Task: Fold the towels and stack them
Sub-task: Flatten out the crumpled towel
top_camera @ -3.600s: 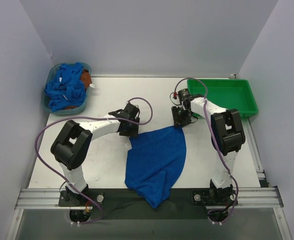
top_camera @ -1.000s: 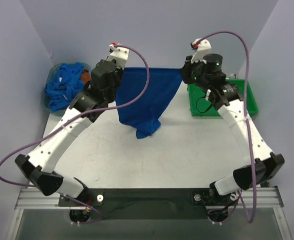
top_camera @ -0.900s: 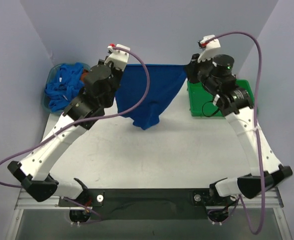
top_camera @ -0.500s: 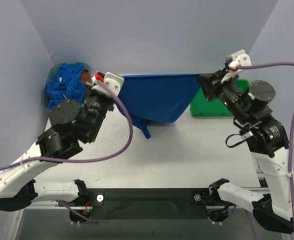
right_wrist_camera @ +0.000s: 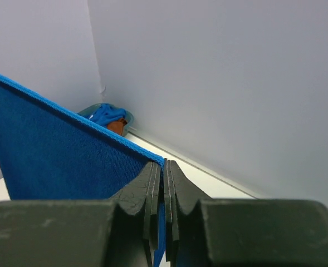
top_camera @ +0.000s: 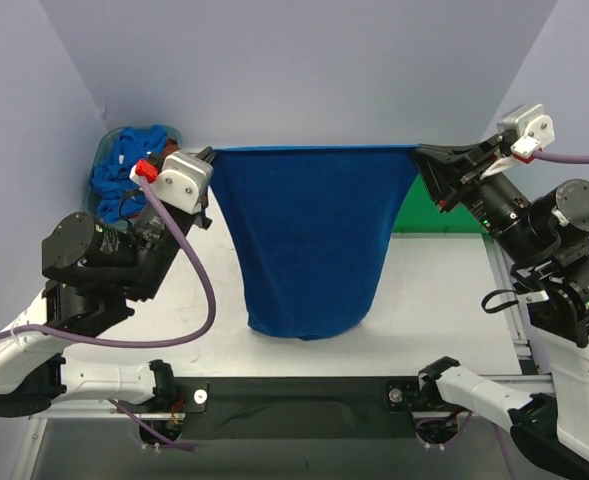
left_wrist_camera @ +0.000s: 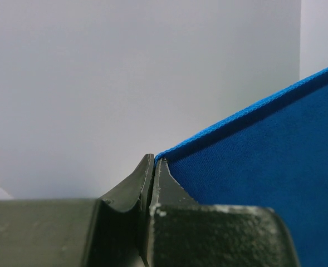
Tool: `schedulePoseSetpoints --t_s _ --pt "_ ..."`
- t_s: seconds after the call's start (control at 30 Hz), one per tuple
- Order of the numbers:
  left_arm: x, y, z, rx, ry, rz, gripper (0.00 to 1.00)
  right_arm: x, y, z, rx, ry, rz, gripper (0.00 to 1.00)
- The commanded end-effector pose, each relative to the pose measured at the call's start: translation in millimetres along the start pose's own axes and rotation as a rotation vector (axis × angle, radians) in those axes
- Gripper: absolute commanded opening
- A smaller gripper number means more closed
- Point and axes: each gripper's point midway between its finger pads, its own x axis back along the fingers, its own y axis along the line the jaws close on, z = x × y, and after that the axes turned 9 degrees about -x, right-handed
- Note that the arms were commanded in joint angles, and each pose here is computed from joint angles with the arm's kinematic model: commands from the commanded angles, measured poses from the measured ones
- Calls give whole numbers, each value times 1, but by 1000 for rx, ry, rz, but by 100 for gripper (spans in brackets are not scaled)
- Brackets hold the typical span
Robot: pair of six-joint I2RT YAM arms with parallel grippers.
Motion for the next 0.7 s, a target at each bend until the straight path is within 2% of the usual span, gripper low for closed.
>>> schedulePoseSetpoints --t_s 0.0,0.13,0.3,0.47,0.67 --pt "0 47 -18 3 -14 -177 0 -21 -13 -18 5 -54 56 0" --pt "-19 60 -11 -7 12 -276 0 -50 -22 -8 -2 -23 84 0" --pt "-56 63 18 -34 81 -275 0 -80 -33 8 14 24 112 0" --pt "-69 72 22 -54 98 -303 0 -88 -37 9 31 30 120 0" --pt "-69 81 4 -26 69 -295 0 -80 -33 -3 40 3 105 0"
